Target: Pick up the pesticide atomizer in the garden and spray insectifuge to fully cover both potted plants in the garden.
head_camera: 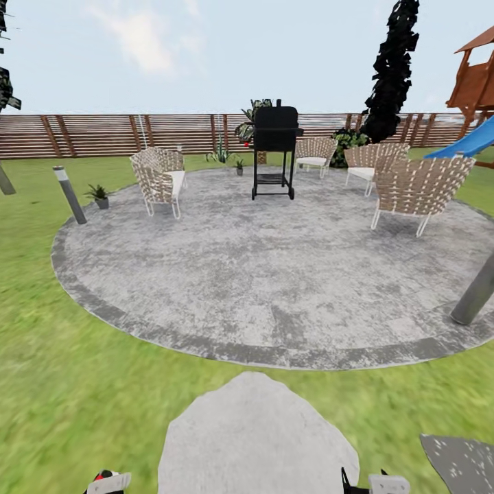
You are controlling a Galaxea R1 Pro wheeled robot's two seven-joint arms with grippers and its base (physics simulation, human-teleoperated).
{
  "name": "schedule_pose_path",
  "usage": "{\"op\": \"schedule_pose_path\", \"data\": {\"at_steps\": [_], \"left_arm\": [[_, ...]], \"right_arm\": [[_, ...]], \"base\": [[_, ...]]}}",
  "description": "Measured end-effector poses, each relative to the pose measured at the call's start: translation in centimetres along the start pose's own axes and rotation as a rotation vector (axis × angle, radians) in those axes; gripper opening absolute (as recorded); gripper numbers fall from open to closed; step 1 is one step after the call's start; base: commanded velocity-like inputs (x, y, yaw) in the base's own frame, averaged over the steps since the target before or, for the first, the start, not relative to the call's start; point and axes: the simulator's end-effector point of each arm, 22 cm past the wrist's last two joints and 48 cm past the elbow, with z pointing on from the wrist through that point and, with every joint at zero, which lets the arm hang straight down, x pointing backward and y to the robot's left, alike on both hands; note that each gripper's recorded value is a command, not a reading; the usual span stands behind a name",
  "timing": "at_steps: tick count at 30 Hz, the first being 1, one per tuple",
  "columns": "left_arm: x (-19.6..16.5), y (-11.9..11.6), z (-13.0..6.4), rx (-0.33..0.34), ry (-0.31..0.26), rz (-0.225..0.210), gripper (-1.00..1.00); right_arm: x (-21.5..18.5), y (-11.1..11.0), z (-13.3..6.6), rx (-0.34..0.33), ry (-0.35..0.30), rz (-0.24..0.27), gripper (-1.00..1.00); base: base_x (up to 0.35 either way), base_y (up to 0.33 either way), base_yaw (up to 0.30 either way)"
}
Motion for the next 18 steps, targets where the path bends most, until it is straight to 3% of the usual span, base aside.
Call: {"op": "schedule_pose_path", "data": {"at_steps": [18], "left_arm": [[0.01,0.0,0.0,0.0,0.001,0.0,-1.0]], "right_arm": [[0.01,-0.03,0.0,0.001,0.0,0.0,1.0]], "base": [[0.339,0.0,0.0]]}}
